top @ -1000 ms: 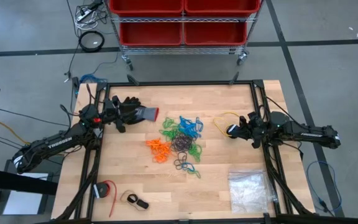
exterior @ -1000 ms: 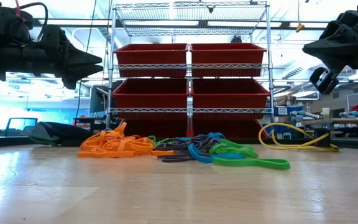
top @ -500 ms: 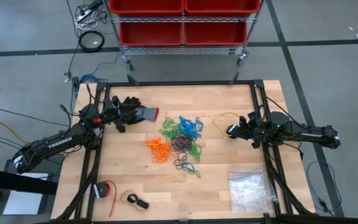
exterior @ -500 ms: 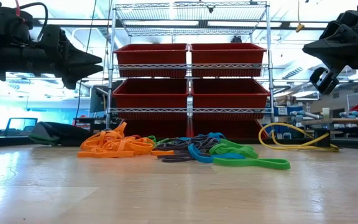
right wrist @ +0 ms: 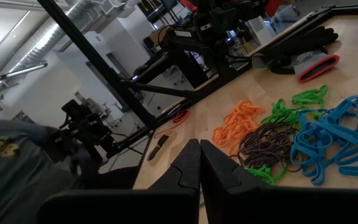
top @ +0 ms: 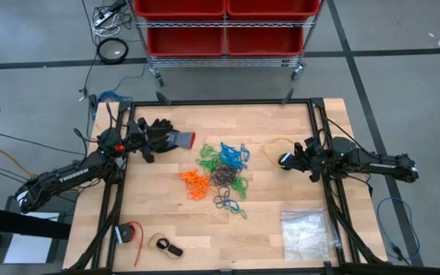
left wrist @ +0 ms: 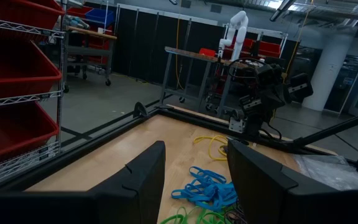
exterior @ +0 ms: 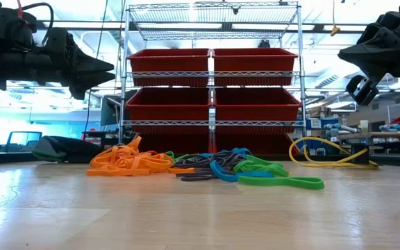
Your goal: Sort rubber bands
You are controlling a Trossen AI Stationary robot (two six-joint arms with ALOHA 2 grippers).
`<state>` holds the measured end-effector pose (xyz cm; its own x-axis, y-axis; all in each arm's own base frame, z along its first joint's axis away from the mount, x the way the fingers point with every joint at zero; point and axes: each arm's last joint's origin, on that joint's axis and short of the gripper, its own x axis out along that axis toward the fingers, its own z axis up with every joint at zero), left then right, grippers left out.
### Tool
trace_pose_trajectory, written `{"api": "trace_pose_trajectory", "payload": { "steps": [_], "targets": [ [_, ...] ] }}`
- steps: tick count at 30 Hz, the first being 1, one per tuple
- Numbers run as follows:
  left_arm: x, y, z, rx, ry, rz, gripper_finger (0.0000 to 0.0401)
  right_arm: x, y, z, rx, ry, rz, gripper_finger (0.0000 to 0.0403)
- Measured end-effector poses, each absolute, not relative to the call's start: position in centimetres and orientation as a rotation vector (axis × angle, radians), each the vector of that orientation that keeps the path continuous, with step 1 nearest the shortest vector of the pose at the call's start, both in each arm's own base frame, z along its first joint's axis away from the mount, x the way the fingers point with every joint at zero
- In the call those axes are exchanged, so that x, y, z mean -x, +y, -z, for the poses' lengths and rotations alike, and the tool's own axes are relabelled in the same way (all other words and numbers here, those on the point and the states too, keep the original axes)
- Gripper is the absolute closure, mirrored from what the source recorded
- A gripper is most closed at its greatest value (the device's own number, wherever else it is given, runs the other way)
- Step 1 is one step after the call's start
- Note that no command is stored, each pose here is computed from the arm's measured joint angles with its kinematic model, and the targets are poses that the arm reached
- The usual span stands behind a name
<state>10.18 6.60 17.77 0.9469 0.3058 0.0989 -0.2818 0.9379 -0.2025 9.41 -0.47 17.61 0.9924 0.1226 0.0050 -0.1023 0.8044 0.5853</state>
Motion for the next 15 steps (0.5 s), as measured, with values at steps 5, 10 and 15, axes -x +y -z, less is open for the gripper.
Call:
{"api": "trace_pose_trajectory", "payload": {
  "steps": [5, 10, 15],
  "targets": [
    [-10.2, 6.6, -17.8, 0.188, -0.130, -0.301, 0.0219, -9.4, -0.5, -17.6, -0.624, 0.033, -0.121, 0.0401],
    [-10.2, 6.6, -17.8, 0.188, -0.130, -0.301, 0.0219, -9.4, -0.7, -17.8, -0.624, -0.011, -0.048, 0.0401],
    [-10.2, 6.6, -17.8, 0.188, -0.130, -0.301, 0.0219, -9.2, -1.4, -19.2, -0.541, -0.220, 0.144, 0.0401]
  ]
}}
